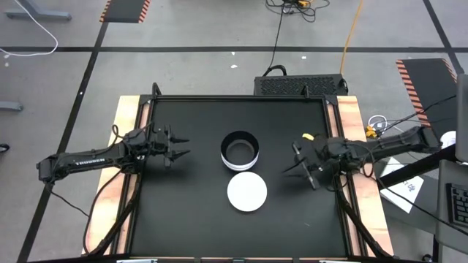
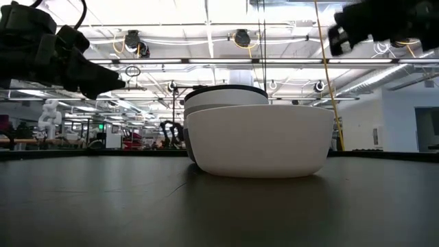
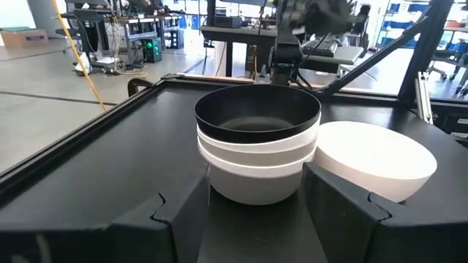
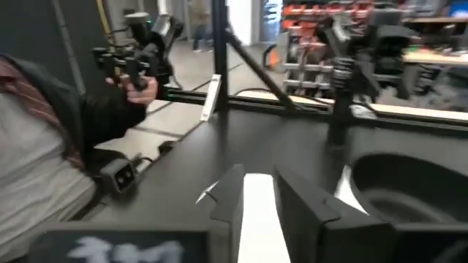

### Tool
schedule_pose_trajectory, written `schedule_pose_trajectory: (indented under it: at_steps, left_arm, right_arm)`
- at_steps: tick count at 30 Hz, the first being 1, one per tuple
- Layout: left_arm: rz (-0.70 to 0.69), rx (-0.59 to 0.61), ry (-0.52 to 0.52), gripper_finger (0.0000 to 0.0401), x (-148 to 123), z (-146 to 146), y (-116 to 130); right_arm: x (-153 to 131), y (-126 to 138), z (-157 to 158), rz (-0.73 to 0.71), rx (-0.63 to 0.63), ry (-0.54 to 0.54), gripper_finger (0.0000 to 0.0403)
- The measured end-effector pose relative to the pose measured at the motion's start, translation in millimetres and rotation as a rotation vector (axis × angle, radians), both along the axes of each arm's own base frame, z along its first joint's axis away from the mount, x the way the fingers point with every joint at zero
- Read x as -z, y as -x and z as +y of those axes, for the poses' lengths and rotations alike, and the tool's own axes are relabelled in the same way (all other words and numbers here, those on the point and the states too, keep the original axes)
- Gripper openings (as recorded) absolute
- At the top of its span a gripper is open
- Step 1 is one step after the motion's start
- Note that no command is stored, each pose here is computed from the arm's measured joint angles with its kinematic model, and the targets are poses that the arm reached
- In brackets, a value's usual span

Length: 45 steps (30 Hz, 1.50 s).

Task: Nest bowls inside each other
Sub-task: Stack the white bowl on top of the black bowl

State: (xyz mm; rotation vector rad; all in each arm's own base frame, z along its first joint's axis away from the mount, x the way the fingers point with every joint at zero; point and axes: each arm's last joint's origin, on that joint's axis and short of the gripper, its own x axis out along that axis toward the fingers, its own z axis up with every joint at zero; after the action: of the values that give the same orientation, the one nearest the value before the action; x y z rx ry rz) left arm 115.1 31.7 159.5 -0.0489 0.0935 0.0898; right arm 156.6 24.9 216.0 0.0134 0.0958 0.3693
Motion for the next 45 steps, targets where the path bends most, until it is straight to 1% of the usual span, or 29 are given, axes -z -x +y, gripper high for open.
schedule_pose_trajectory:
  at_steps: [2, 3, 6, 9, 12, 16, 23, 28, 31, 38, 45]
  left_arm:
    - [0.005, 0.008, 0.002, 0.0218, 0.5, -0.9, -0.2]
    - [0.009, 0.013, 0.003, 0.0218, 0.9, -1.4, -0.5]
    - [0.029, 0.03, 0.002, 0.0218, 2.7, -3.4, -1.0]
    - [0.047, 0.048, -0.001, 0.0218, 4.4, -5.2, -1.6]
    - [0.058, 0.06, -0.002, 0.0218, 5.5, -6.6, -2.1]
    - [0.06, 0.078, -0.025, 0.0218, 5.6, -8.4, -2.5]
    - [0.061, 0.087, -0.045, 0.0218, 5.6, -9.1, -2.6]
    - [0.061, 0.088, -0.048, 0.0218, 5.6, -9.2, -2.6]
    - [0.061, 0.087, -0.048, 0.0218, 5.6, -9.1, -2.6]
    - [0.061, 0.087, -0.044, 0.0218, 5.6, -9.1, -2.6]
    - [0.059, 0.085, -0.032, 0.0218, 5.5, -9.1, -2.6]
  right_arm:
    - [-10.3, -12.3, 5.6, 0.039, -0.021, 0.009, 0.0083]
    - [-12.4, -18.8, 8.2, 0.083, -0.015, 0.019, 0.0095]
    - [-15.0, -38.3, 16.5, 0.233, 0.014, 0.105, 0.0129]
    - [-18.7, -56.1, 24.6, 0.351, 0.028, 0.172, 0.0156]
    - [-20.3, -71.4, 34.4, 0.436, 0.001, 0.2, 0.0174]
    - [-28.9, -86.1, 47.9, 0.467, -0.037, 0.216, 0.019]
    - [-34.8, -100.1, 69.6, 0.476, -0.11, 0.245, 0.0215]
    - [-24.8, -110.0, 75.9, 0.536, -0.113, 0.231, 0.0237]
    - [-15.3, -114.3, 78.6, 0.577, -0.152, 0.218, 0.0244]
    - [12.7, -122.2, 81.5, 0.71, -0.146, 0.229, 0.0247]
    - [30.3, -127.8, 83.5, 0.77, -0.146, 0.246, 0.0247]
